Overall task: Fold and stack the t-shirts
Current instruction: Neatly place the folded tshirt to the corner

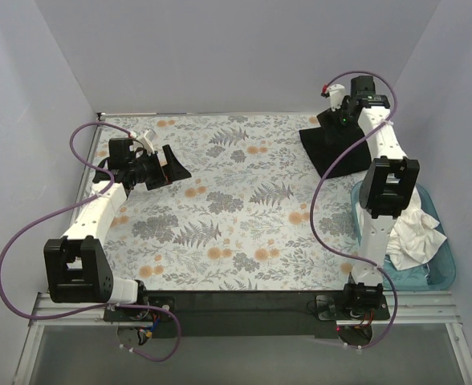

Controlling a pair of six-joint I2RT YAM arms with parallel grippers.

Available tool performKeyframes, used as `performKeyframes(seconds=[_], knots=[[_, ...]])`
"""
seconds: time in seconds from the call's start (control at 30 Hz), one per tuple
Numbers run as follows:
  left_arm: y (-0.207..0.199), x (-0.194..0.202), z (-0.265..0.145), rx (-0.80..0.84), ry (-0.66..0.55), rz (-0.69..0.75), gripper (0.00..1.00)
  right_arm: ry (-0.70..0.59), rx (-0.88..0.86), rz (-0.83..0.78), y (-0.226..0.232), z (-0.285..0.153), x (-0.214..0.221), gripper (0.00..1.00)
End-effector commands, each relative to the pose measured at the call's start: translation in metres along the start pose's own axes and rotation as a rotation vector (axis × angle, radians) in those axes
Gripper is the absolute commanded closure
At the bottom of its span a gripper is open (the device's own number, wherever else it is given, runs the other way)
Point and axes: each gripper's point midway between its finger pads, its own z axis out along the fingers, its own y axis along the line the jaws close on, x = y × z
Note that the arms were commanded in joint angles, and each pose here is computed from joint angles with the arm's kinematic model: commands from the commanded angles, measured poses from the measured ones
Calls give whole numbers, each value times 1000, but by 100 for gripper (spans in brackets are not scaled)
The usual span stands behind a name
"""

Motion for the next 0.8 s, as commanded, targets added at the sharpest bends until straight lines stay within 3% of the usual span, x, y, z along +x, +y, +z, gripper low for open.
performKeyframes(seconds=[0.0, 0.23, 0.37, 0.57, 0.77], knots=[[-13, -8, -11, 23, -34, 31, 7, 6, -105, 17, 50, 8, -9, 12], [-12, -3, -13, 19, -32, 30, 7, 90, -189, 53, 119, 24, 1, 54], [-12, -2, -13, 21, -28, 25, 7, 126, -210, 55, 136, 42, 7, 58], [-12, -3, -14, 13, -34, 30, 7, 164, -140, 52, 123, 75, 14, 65], [-11, -1, -14, 9, -28, 34, 7, 181, -75, 52, 110, 96, 17, 65]])
